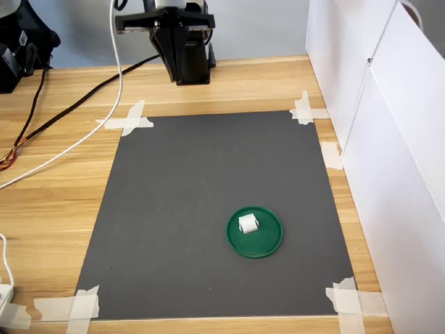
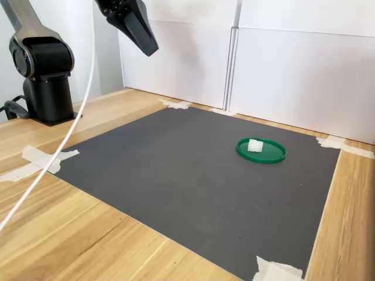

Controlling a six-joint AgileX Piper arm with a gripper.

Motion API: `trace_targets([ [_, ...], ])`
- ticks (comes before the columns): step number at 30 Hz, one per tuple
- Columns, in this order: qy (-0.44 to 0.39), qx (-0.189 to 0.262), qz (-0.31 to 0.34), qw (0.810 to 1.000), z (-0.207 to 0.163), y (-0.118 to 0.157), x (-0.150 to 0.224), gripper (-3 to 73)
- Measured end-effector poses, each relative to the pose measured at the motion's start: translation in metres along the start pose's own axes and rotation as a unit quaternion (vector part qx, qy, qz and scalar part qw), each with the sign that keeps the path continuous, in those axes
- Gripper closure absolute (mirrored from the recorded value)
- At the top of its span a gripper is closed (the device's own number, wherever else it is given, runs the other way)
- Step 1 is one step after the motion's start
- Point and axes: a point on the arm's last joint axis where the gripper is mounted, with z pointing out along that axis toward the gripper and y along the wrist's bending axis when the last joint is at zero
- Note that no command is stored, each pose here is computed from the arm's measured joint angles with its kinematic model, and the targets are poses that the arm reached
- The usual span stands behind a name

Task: Grasp a white terminal and put it in the green lid.

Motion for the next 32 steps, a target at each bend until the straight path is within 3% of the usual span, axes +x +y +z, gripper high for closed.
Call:
trace_targets([
  [4,-0.028,0.018,0.072,0.997,-0.017,0.012,0.029,71.5],
  [8,-0.034,0.03,0.097,0.994,-0.02,0.022,0.061,71.5],
  [13,-0.041,0.035,0.09,0.994,-0.018,0.033,0.093,71.5],
  [24,-0.131,0.089,0.043,0.986,-0.037,0.036,0.104,71.6],
  [32,-0.096,0.084,0.04,0.991,-0.013,0.043,0.135,71.6],
])
